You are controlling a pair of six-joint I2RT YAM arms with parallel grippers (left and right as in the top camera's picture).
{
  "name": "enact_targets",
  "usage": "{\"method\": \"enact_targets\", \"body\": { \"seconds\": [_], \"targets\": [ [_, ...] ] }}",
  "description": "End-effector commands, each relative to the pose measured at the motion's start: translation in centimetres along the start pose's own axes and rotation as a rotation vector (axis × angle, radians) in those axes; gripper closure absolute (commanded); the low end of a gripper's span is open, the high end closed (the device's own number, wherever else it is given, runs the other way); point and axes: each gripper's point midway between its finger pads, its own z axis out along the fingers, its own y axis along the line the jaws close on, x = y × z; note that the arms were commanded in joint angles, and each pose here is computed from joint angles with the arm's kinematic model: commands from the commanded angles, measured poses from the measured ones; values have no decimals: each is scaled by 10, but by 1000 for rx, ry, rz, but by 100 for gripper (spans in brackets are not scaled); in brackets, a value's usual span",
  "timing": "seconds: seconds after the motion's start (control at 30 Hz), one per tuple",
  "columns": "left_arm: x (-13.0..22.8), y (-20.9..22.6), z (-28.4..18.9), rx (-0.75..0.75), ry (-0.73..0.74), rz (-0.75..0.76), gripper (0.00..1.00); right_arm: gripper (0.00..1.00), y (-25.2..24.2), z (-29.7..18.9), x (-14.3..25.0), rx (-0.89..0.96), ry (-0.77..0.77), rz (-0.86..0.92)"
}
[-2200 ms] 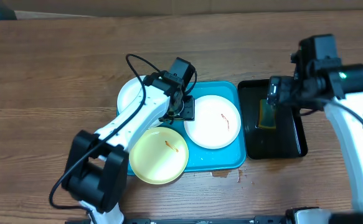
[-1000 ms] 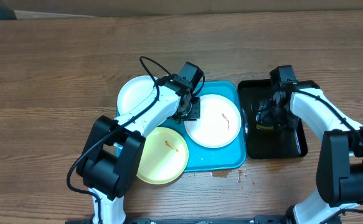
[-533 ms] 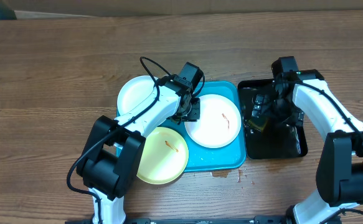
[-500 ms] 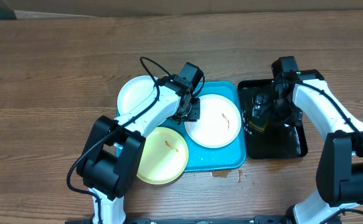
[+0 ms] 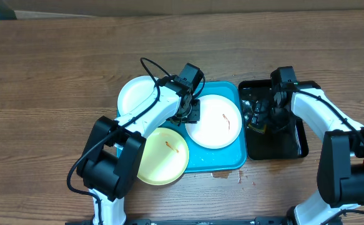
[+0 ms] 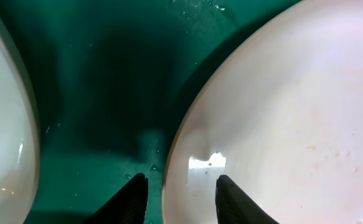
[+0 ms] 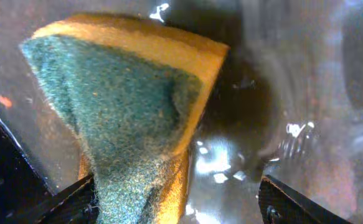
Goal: Clean dirty plates on tray and stack at the side
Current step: 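Lower the right gripper into the black tray and grasp the sponge, then lift the sponge with the right gripper out of the water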
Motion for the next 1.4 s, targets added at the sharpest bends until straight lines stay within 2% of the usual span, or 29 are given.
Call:
{"method": "enact_targets", "body": {
  "seconds": [0.0, 0.13, 0.23, 0.3, 0.57, 0.8, 0.9, 0.93, 0.97, 1.0, 1.03, 1.07, 1.1, 1.13, 1.2, 1.37],
  "targets": [
    [7, 1, 6, -12, 25, 11, 62, 15, 1, -28, -18, 3, -58, 12],
    [7, 1, 6, -11, 24, 10, 61, 13, 6, -64, -27, -6, -88, 12],
    [7, 1, 6, -11, 25, 10, 60, 2, 5, -76, -22, 2, -67, 12],
    [7, 1, 6, -12, 26, 10, 60, 0, 2, -75, -16, 11, -43, 14],
    [7, 1, 6, -11, 25, 10, 59, 2, 10, -41, -4, -48, -16, 64],
    [8, 1, 6, -13, 28, 10, 59, 12, 7, -1, 2, -60, -57, 56],
    [8, 2, 6, -13, 29, 10, 59, 23, 6, 8, 4, -64, -65, 55],
    [8, 2, 6, -13, 29, 10, 59, 45, 5, 9, 5, -63, -66, 55],
    [8, 2, 6, -13, 29, 10, 59, 87, 3, 9, 4, -51, -71, 56],
    [8, 2, 6, -14, 30, 10, 59, 96, 1, 8, 3, -40, -77, 56],
    [9, 2, 6, -14, 31, 9, 59, 96, 0, 6, 0, -32, -87, 56],
    [9, 2, 6, -15, 31, 9, 59, 91, 0, 5, -3, -31, -93, 53],
    [9, 2, 6, -15, 31, 9, 58, 55, 2, 1, -6, -35, -100, 52],
    [9, 2, 6, -15, 31, 9, 58, 26, 3, -2, -8, -36, -104, 52],
    [9, 2, 6, -15, 31, 9, 55, 15, 6, -9, -16, -43, -122, 38],
    [8, 2, 6, -15, 30, 10, 53, 6, 12, -17, -38, -53, -208, -10]
  ]
}}
